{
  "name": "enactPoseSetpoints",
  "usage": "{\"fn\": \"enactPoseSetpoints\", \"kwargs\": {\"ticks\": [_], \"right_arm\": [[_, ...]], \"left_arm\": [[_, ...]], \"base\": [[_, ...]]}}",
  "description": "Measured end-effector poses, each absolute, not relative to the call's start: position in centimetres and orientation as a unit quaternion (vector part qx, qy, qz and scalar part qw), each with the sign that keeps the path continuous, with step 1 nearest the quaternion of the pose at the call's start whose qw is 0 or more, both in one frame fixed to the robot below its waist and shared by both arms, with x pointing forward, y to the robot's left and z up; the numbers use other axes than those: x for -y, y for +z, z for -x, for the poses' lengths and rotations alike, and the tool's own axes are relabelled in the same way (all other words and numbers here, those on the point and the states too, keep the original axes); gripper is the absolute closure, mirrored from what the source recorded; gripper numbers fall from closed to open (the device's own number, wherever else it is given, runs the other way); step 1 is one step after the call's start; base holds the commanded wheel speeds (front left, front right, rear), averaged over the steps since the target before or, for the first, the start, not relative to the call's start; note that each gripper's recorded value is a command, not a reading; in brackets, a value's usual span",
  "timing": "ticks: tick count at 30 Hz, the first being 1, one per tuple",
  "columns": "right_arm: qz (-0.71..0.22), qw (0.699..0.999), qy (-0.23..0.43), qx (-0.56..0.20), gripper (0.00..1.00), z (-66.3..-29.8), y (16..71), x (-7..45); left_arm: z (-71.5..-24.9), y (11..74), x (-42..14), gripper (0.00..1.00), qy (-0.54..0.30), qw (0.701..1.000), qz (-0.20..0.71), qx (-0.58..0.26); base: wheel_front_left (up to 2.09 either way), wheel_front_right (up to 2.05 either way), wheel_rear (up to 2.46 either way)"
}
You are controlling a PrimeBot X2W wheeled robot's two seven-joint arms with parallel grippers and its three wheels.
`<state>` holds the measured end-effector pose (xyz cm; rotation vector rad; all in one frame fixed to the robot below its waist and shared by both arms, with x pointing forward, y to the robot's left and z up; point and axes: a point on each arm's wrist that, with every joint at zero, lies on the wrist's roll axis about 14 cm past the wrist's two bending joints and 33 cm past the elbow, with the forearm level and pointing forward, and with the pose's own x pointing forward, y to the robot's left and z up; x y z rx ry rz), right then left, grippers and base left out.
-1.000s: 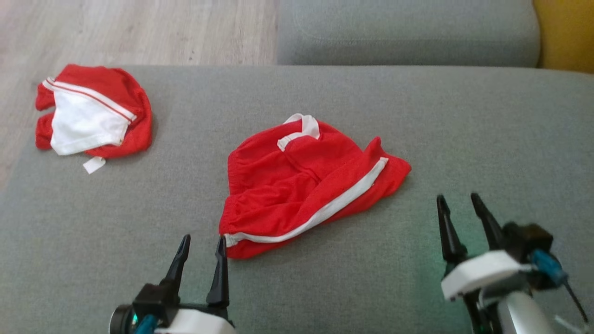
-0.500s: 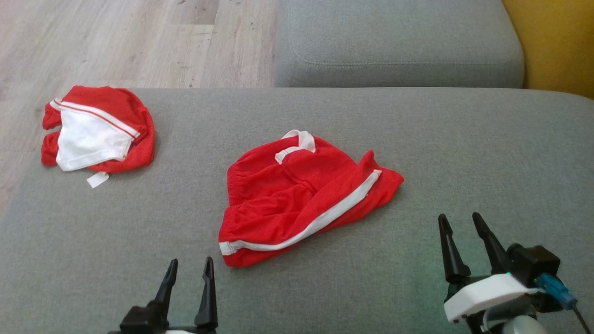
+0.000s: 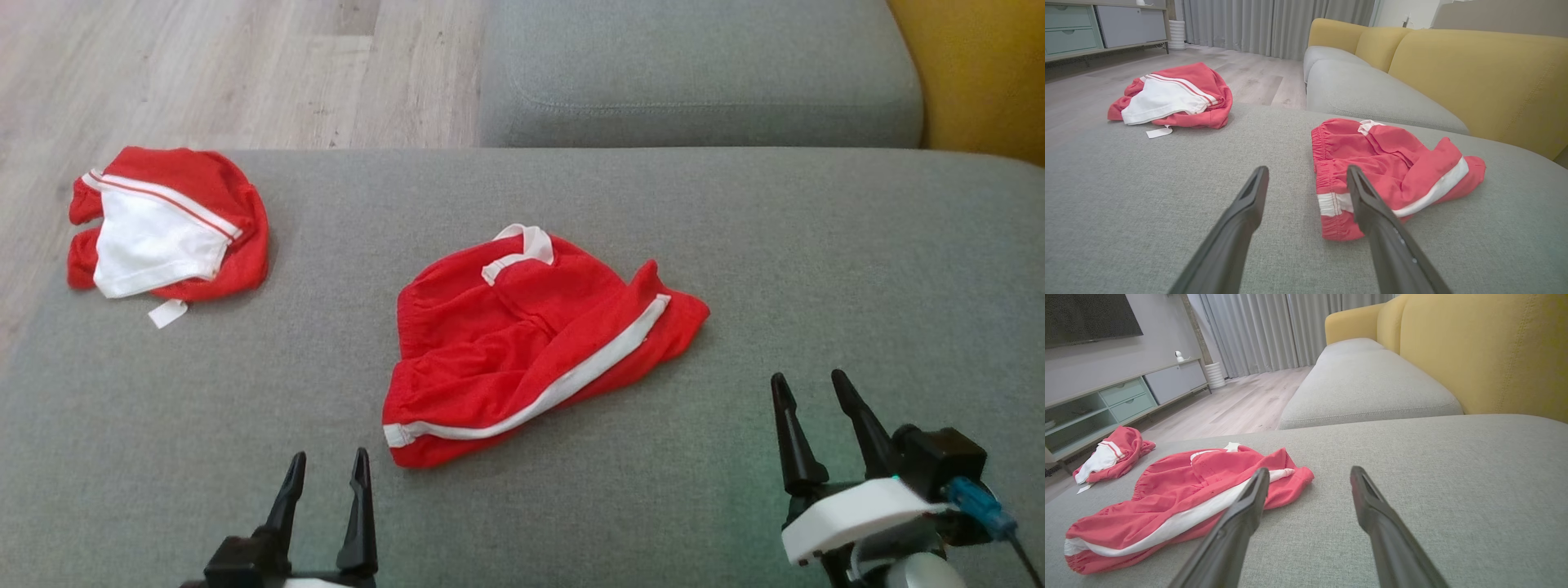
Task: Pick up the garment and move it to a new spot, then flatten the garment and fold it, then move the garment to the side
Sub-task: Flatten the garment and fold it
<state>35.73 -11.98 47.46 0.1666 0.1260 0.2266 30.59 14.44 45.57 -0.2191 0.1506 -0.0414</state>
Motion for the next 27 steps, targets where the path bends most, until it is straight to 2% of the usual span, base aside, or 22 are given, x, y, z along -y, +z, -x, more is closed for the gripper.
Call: {"fn": "enactPoseSetpoints", "kwargs": {"ticks": [4, 12, 20, 27], "right_arm": [[-0.082, 0.988, 0.113, -0.065, 0.00, -35.8, 47.3, 12.0], [-0.075, 0.987, 0.112, -0.086, 0.00, -36.4, 46.2, 12.0], [-0.069, 0.988, 0.102, -0.092, 0.00, -37.6, 45.8, 12.7], [-0.042, 0.985, 0.121, -0.112, 0.00, -38.7, 45.1, 11.6]], "left_arm": [[-30.8, 45.3, -14.4, 0.00, -0.021, 0.990, 0.110, -0.082], [-33.5, 42.2, -13.4, 0.00, -0.043, 0.978, 0.111, -0.169], [-34.4, 39.7, -11.5, 0.00, -0.071, 0.965, 0.126, -0.217], [-35.6, 39.2, -11.2, 0.00, -0.078, 0.964, 0.126, -0.221]], "base": [[0.00, 0.00, 0.00], [0.00, 0.00, 0.00], [0.00, 0.00, 0.00], [0.00, 0.00, 0.00]]}}
